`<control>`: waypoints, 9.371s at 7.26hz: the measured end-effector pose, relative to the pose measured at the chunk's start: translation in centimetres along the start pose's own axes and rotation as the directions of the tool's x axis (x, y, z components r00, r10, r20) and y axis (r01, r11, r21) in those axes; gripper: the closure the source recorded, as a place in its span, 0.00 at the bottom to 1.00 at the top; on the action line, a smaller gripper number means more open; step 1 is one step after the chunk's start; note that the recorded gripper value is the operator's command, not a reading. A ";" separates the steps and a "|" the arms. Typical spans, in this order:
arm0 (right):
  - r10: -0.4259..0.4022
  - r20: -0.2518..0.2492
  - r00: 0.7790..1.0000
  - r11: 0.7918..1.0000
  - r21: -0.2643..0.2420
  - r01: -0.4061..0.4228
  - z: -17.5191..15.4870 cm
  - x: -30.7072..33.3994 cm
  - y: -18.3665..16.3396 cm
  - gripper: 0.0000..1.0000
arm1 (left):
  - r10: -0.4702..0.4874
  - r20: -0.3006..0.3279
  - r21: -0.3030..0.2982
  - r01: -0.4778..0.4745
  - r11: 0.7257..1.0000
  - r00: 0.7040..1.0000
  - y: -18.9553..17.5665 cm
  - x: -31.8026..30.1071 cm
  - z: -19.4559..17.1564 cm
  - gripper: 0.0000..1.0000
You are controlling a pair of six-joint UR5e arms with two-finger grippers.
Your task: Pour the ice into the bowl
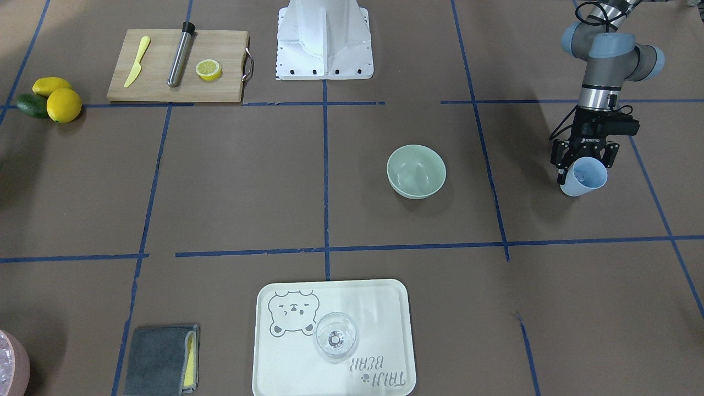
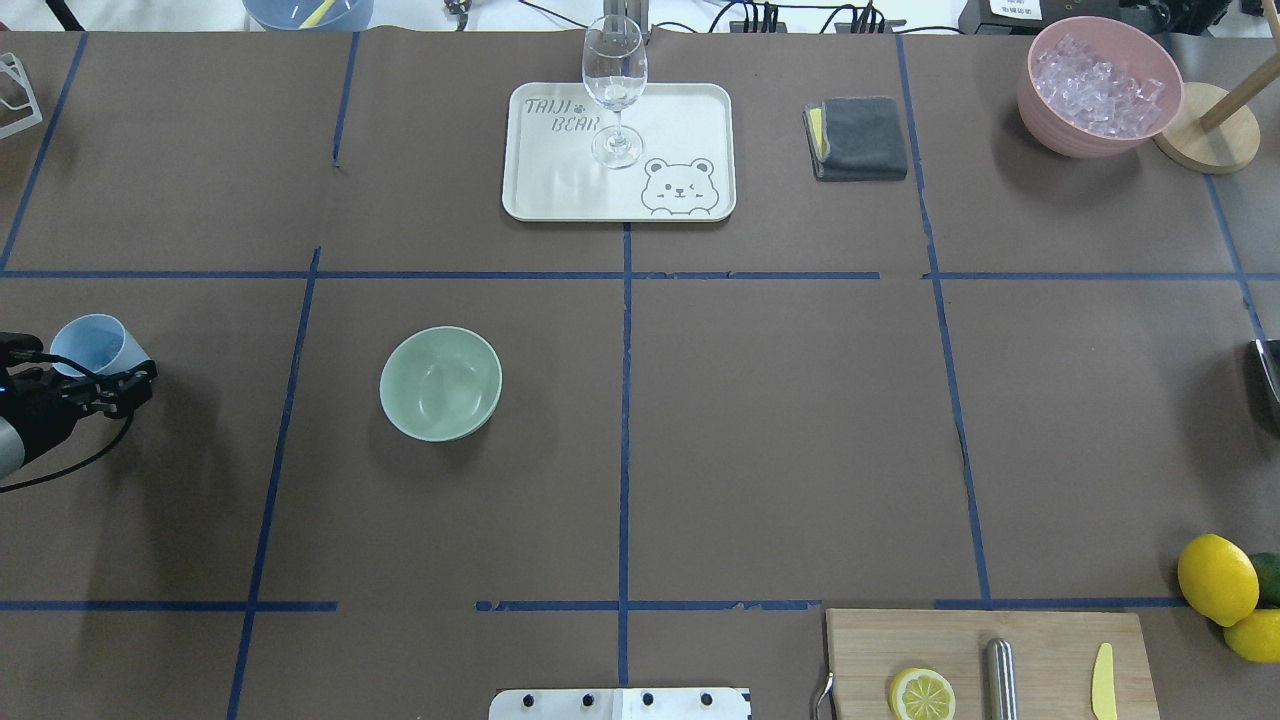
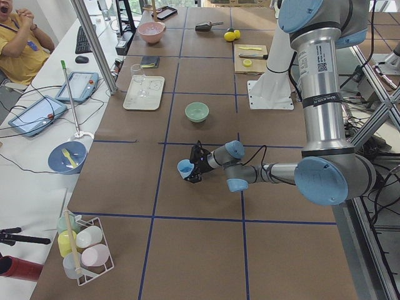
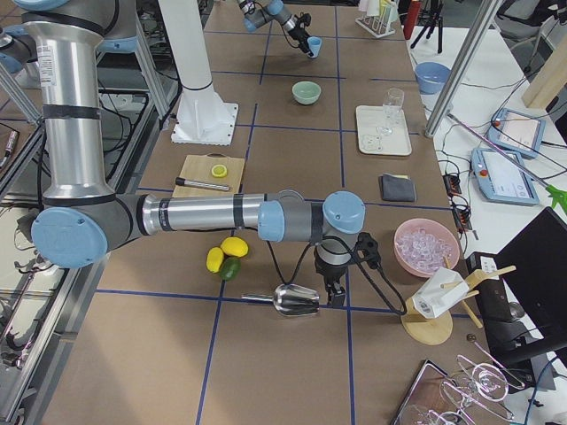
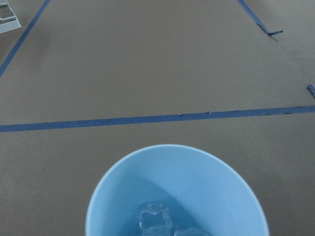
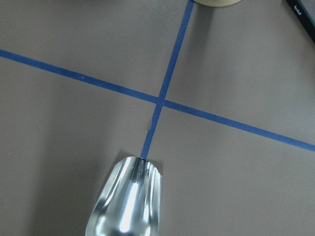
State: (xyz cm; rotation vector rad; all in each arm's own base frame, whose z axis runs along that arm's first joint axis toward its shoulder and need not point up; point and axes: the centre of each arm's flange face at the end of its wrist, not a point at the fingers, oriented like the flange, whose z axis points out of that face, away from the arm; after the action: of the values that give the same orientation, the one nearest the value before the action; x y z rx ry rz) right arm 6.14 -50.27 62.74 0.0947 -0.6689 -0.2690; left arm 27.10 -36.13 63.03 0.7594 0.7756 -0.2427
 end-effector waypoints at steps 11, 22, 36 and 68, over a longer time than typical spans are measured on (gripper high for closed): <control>0.033 0.003 0.999 0.999 -0.018 -0.033 0.9 1.2 2.1 0.00 | 0.598 -0.054 0.251 -0.569 0.783 0.799 -15.8 13.6 -0.2 1.00; 0.129 0.045 0.991 0.991 -0.040 -0.128 2.4 3.5 7.2 0.00 | 0.894 0.432 0.095 -0.992 0.082 0.116 -5.5 29.3 -1.1 1.00; 0.134 0.044 0.990 0.991 -0.029 -0.133 1.9 3.8 7.3 0.00 | 0.747 0.478 -0.255 -0.887 -0.385 -0.462 -4.9 31.4 -1.4 1.00; 0.102 0.053 0.993 0.994 0.021 -0.104 1.5 3.6 6.8 0.00 | -0.001 -0.027 0.190 0.006 0.982 1.000 0.4 -1.9 0.0 1.00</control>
State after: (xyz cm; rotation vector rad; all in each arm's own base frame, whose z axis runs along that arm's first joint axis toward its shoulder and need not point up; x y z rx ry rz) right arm 9.37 -44.75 67.20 0.0756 -0.7264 -0.1646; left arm 25.92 -35.97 64.60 0.9431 0.7868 -0.3132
